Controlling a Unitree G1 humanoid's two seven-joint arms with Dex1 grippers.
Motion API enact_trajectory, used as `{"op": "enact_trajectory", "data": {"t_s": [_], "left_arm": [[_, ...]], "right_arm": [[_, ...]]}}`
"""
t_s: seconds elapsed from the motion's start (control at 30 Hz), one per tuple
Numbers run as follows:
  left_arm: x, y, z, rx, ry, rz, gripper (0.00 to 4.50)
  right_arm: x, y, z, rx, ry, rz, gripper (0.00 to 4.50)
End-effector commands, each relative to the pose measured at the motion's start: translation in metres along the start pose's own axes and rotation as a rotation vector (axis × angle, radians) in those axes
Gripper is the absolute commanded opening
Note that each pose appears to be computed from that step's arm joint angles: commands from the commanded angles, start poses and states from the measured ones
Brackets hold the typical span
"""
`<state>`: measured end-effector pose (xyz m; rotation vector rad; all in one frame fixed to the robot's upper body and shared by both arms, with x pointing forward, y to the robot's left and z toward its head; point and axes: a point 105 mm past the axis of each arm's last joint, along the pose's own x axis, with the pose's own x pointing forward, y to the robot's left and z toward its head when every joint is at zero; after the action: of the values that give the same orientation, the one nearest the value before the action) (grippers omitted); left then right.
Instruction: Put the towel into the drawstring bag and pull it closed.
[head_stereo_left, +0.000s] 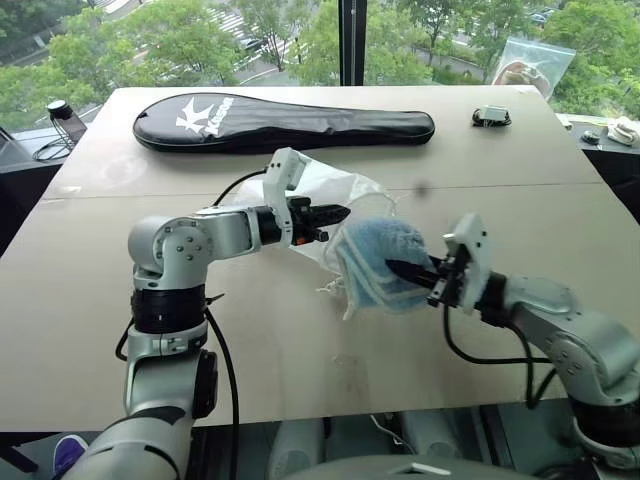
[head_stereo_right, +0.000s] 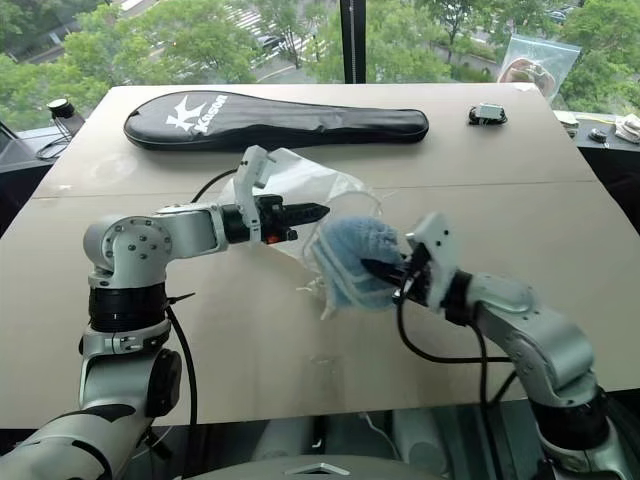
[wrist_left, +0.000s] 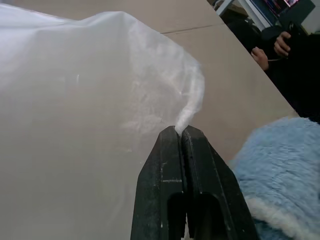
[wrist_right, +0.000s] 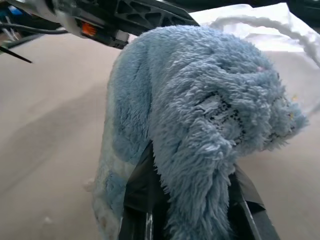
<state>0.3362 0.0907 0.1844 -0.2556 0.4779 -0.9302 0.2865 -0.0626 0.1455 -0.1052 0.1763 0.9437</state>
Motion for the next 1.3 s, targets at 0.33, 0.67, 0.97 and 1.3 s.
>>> {"op": "enact_trajectory", "data": {"t_s": [0.33, 0.67, 0.97, 1.3], "left_arm": [[-0.02, -0.01, -0.023, 0.102, 0.073, -0.062, 0.0], [-0.026, -0.011, -0.033, 0.188, 0.089, -0.053, 0.0], [-0.015, -0.009, -0.016, 0.256, 0.026, -0.042, 0.0], [-0.026, 0.003, -0.008, 0.296, -0.008, -0.122, 0.0]], "right_arm": [[0.066, -0.015, -0.004, 0.135, -0.095, -0.018, 0.01], [0.095, -0.02, 0.017, 0.59, -0.348, 0.011, 0.01], [0.092, -0.007, -0.001, 0.316, -0.259, -0.001, 2.22], [0.01, -0.012, -0.016, 0.057, -0.094, -0.099, 3.08]]}}
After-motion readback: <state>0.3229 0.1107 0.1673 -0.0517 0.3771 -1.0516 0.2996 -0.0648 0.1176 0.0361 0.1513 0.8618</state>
